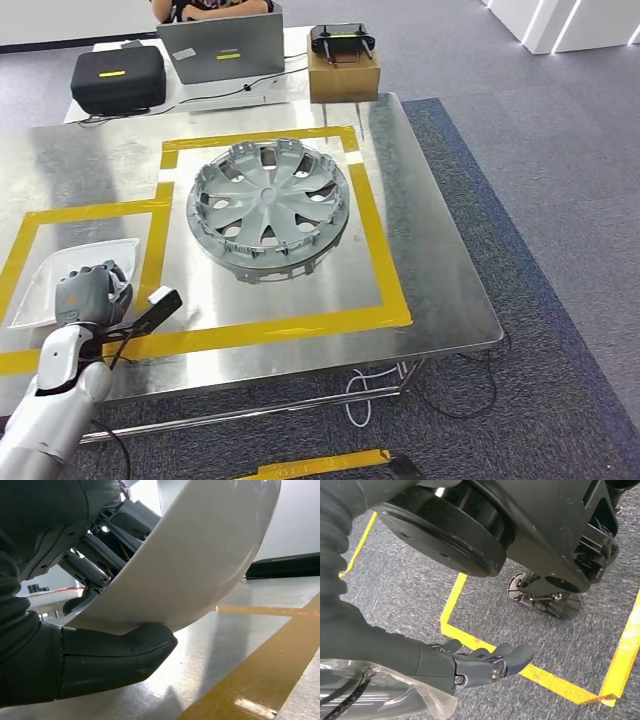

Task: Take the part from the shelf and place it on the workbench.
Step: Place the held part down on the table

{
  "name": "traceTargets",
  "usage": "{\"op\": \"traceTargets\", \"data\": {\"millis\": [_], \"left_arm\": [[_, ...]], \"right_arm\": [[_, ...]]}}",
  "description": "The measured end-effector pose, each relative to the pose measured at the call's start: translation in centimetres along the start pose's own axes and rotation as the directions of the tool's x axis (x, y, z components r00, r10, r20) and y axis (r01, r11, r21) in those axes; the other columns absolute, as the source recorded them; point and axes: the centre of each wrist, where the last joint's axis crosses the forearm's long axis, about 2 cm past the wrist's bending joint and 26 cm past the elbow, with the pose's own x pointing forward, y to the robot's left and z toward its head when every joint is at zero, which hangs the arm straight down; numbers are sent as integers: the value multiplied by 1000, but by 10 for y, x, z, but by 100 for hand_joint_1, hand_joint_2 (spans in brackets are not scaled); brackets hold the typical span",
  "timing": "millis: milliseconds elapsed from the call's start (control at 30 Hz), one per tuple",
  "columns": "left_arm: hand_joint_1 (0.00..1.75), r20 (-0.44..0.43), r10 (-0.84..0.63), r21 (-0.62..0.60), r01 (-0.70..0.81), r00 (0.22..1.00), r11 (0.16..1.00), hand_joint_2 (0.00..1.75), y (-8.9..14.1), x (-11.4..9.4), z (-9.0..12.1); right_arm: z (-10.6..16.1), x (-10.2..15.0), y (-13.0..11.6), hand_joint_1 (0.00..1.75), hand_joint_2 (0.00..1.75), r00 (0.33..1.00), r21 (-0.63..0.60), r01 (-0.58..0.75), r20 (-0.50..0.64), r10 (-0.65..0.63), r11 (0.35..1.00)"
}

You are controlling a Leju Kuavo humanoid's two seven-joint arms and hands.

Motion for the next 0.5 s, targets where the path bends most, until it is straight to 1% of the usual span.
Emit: {"op": "traceTargets", "data": {"millis": [167, 300, 467, 500], "left_arm": [[175, -1, -1, -3, 1, 1000, 1000, 175, -1, 0, 0], [0, -10, -5, -2, 5, 1000, 1000, 175, -1, 0, 0], [0, -23, -20, 4, 20, 1000, 1000, 175, -1, -3, 1], [0, -24, -24, 6, 24, 999, 1000, 131, -1, -3, 1]], "right_arm": [[0, 0, 0, 0, 175, 1000, 0, 0, 0, 0, 1000], [0, 0, 0, 0, 0, 1000, 0, 0, 0, 0, 1000], [1, -3, 1, 0, 0, 1000, 2, -1, 2, 1, 1000], [1, -4, 2, 0, 0, 1000, 3, -2, 3, 2, 1000]]}}
